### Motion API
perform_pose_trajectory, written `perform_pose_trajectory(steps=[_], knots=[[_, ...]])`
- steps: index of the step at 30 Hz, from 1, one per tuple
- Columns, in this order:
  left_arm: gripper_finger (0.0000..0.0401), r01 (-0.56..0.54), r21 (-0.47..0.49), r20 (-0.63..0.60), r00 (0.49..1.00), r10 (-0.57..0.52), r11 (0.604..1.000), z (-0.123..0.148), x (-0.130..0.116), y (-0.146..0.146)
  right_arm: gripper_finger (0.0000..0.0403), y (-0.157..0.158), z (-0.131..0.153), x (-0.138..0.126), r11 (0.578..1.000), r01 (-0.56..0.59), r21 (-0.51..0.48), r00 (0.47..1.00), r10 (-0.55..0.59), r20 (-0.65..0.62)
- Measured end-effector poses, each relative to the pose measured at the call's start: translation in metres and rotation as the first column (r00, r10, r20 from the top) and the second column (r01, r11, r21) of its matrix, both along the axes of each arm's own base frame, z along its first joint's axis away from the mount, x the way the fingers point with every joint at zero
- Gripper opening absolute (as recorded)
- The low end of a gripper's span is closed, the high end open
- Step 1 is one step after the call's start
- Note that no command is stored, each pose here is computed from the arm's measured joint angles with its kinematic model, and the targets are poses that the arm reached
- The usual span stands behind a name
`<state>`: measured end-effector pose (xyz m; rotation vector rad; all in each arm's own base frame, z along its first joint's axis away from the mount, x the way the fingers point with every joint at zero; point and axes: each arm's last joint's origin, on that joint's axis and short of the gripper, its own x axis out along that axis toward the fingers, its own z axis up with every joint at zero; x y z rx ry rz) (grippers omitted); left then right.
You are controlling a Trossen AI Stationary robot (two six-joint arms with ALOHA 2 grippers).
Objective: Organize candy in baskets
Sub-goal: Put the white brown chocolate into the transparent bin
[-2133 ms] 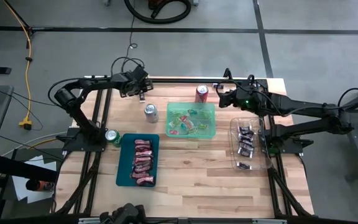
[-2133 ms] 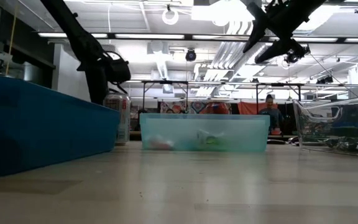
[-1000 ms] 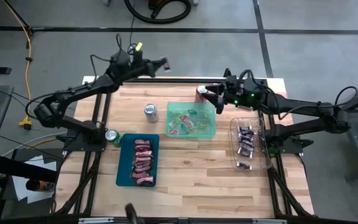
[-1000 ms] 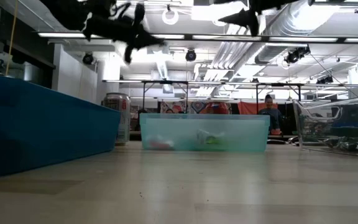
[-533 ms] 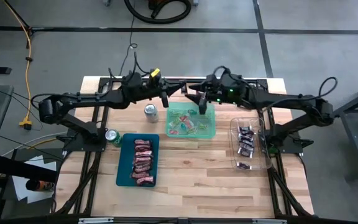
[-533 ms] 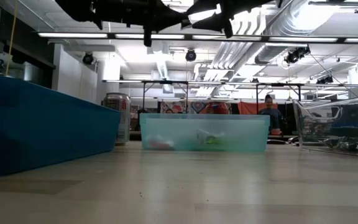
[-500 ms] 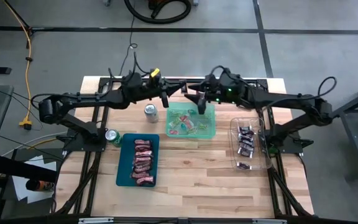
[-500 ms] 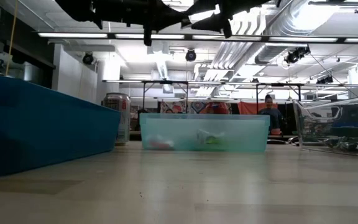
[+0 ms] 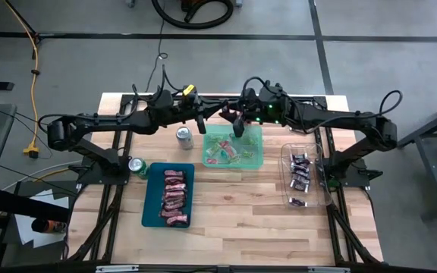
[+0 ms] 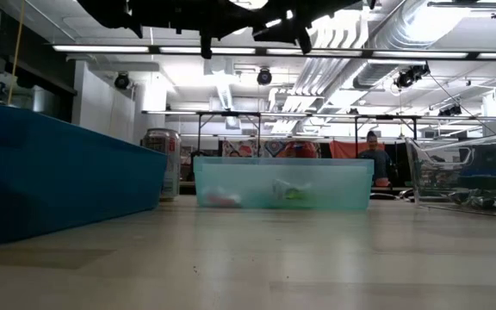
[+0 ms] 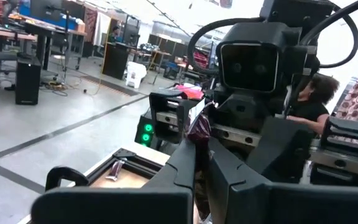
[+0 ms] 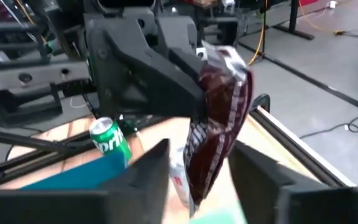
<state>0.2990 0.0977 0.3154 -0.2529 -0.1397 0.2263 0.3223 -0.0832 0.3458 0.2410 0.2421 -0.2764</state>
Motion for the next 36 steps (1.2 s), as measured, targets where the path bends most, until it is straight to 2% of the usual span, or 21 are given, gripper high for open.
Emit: perform_pose_trajectory(steps=[4, 5, 9, 13, 17, 21, 25, 27, 32, 36], knots=[[0.0003, 0.001, -0.001, -0.002, 1.0, -0.001, 1.0, 0.0, 0.0, 0.0, 0.0037, 0.0, -0.003, -0.001, 1.0, 0.002, 0.017, 0.999, -0.001, -0.035], [0.0006, 0.001, -0.001, -0.003, 1.0, -0.001, 1.0, 0.0, 0.0, 0.0, 0.0021, 0.0, -0.004, -0.001, 1.0, 0.0, 0.018, 0.999, 0.001, -0.037], [0.0028, -0.004, -0.004, -0.011, 1.0, 0.004, 1.0, -0.001, 0.0, 0.0, 0.0021, 0.001, -0.004, -0.001, 1.0, -0.001, 0.018, 0.999, 0.002, -0.04], [0.0069, -0.03, -0.015, -0.043, 0.999, 0.029, 0.999, -0.002, -0.006, 0.008, 0.0008, 0.0, -0.002, -0.009, 1.0, -0.001, -0.001, 0.997, 0.001, -0.081], [0.0124, -0.123, -0.029, -0.116, 0.986, 0.118, 0.992, 0.015, -0.028, 0.028, 0.0005, -0.005, 0.005, -0.038, 0.999, 0.035, 0.001, 0.983, -0.034, -0.182], [0.0174, -0.217, 0.016, -0.213, 0.953, 0.215, 0.976, 0.024, -0.054, 0.045, 0.0004, 0.0, 0.011, -0.074, 0.997, 0.067, 0.024, 0.947, -0.056, -0.317], [0.0201, -0.282, -0.025, -0.246, 0.932, 0.267, 0.959, 0.024, -0.069, 0.057, 0.0002, 0.021, -0.008, -0.108, 0.985, 0.104, 0.14, 0.869, -0.021, -0.494], [0.0204, -0.299, -0.066, -0.264, 0.925, 0.272, 0.952, 0.021, -0.071, 0.06, 0.0002, 0.038, -0.022, -0.124, 0.97, 0.121, 0.211, 0.84, 0.013, -0.542], [0.0204, -0.303, -0.093, -0.279, 0.922, 0.267, 0.949, 0.014, -0.066, 0.064, 0.0001, 0.084, -0.056, -0.166, 0.902, 0.152, 0.404, 0.821, 0.112, -0.559], [0.0203, -0.3, -0.097, -0.29, 0.921, 0.261, 0.949, 0.01, -0.063, 0.066, 0.0001, 0.112, -0.065, -0.19, 0.852, 0.081, 0.517, 0.82, 0.238, -0.52]])
